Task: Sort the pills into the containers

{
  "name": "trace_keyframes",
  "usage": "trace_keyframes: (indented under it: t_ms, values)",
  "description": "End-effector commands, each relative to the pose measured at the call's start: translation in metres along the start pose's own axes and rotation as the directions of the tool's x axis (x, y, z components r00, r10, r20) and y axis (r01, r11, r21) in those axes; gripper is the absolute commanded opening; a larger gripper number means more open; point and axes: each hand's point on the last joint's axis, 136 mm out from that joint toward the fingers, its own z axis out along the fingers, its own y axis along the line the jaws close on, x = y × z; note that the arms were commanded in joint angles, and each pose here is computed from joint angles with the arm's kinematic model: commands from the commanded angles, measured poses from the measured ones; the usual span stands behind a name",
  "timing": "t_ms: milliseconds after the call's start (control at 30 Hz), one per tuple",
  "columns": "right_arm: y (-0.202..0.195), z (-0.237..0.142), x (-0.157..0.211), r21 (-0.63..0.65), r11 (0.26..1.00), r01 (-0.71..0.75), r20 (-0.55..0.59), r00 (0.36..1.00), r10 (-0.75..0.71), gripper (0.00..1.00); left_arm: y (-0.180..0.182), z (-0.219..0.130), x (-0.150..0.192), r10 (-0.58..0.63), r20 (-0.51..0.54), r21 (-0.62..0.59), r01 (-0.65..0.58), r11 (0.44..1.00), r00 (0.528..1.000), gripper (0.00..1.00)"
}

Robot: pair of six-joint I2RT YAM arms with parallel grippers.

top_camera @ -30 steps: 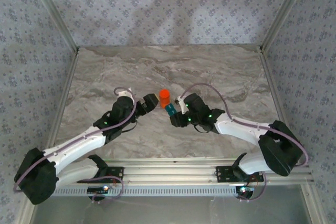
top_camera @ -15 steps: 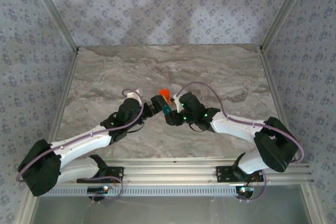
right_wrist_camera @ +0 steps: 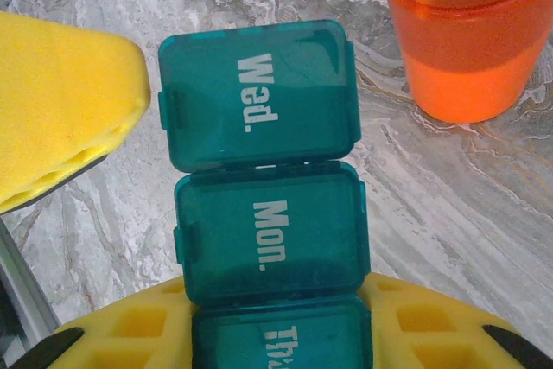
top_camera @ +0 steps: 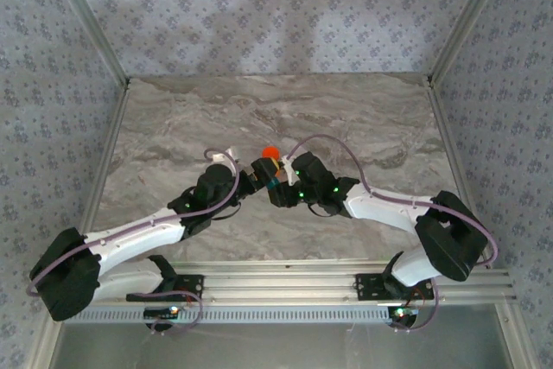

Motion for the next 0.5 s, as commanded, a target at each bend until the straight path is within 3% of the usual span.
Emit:
trace_keyframes:
  t_ms: [0,467]
  values:
    - [0.0102,0.0006,-0.0124,-0.028,1.0,-0.009,0.026,1.0,0.009,0.23,-0.0038,-0.0003,-0.0017,-0.012,0.02,0.026,0.011,1.0,1.0,0.99]
    - [0.0182,0.0014,-0.0116,-0.051,0.999,-0.001,0.028,1.0,0.002,0.21,-0.0037,0.001,-0.0029,-0.01,0.029,0.026,0.009,1.0,1.0,0.99]
